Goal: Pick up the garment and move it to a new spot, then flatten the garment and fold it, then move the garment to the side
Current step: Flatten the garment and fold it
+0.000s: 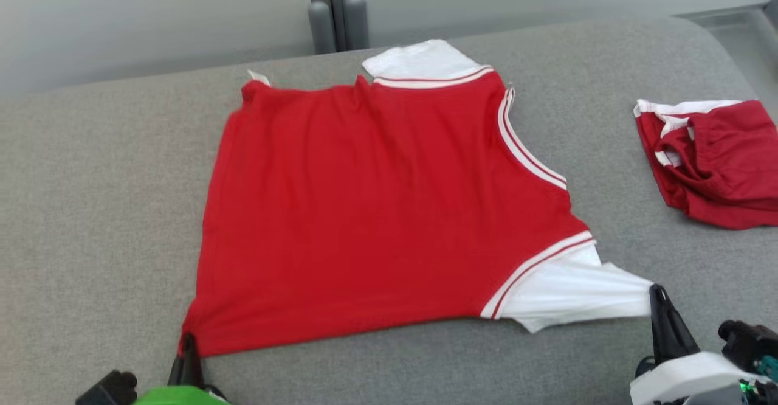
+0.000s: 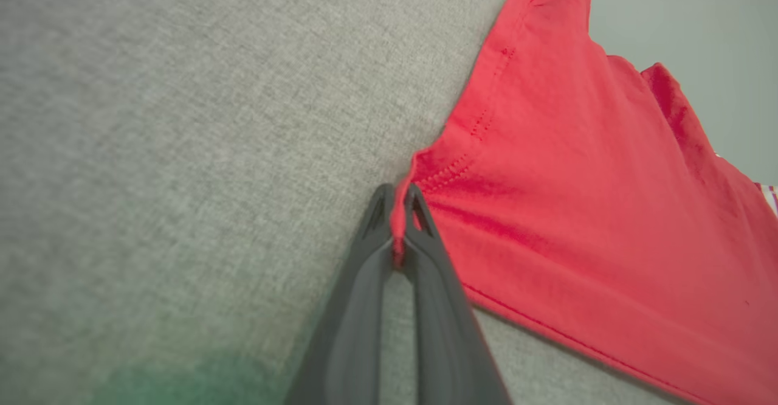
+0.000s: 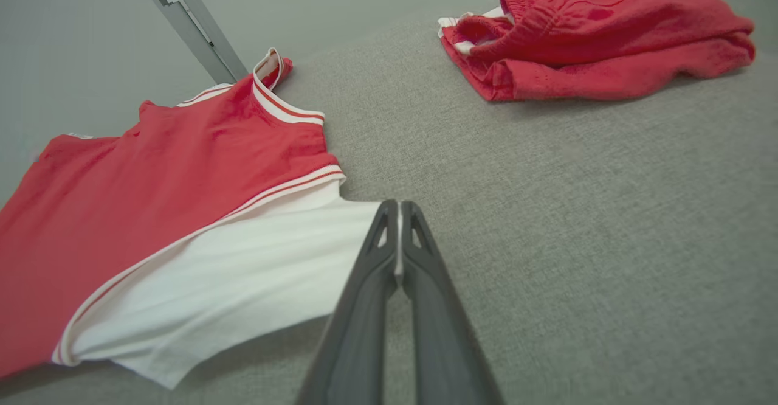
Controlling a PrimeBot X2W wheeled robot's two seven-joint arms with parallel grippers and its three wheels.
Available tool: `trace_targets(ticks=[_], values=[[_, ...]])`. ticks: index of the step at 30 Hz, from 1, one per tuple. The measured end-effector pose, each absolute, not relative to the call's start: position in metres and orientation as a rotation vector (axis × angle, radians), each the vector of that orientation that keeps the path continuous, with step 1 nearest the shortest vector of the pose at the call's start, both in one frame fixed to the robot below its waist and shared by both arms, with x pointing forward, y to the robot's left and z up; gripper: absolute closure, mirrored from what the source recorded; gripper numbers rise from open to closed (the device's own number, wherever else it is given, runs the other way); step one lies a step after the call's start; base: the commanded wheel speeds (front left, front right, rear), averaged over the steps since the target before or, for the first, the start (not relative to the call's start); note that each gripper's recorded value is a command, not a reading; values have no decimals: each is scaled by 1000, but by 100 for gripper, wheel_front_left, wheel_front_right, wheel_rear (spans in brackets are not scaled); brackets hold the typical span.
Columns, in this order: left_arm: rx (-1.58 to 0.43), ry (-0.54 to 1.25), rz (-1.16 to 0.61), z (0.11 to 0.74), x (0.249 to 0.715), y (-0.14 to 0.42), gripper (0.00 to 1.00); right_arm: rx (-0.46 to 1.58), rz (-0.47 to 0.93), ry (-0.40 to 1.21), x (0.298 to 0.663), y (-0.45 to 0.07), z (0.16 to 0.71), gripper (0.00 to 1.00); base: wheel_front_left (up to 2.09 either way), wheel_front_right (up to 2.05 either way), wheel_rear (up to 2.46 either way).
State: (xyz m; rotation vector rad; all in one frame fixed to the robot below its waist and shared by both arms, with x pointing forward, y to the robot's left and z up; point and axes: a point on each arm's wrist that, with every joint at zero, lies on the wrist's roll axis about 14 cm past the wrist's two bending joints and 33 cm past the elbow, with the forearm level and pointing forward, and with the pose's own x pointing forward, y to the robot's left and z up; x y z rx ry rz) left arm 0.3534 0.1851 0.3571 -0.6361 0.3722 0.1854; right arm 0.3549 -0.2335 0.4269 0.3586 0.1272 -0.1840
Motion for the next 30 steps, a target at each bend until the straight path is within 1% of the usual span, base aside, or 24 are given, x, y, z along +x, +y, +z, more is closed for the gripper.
trace_targets(ticks=[4, 9, 13, 16, 24, 30], values=[[-630, 371, 221, 356, 328, 195, 100, 358, -186, 153, 332, -232, 420, 100, 0, 0, 0], [-649, 378, 253, 352, 300, 201, 100, 348, -170, 162, 315, -227, 419, 100, 0, 0, 0], [-667, 368, 238, 355, 293, 195, 100, 368, -175, 133, 315, -229, 426, 100, 0, 0, 0], [-660, 338, 199, 366, 301, 189, 100, 387, -158, 92, 326, -226, 439, 100, 0, 0, 0], [-665, 223, 118, 403, 360, 177, 100, 423, -102, -63, 387, -217, 488, 100, 0, 0, 0], [-658, 197, 95, 411, 395, 174, 100, 387, -26, -105, 433, -197, 508, 100, 0, 0, 0]])
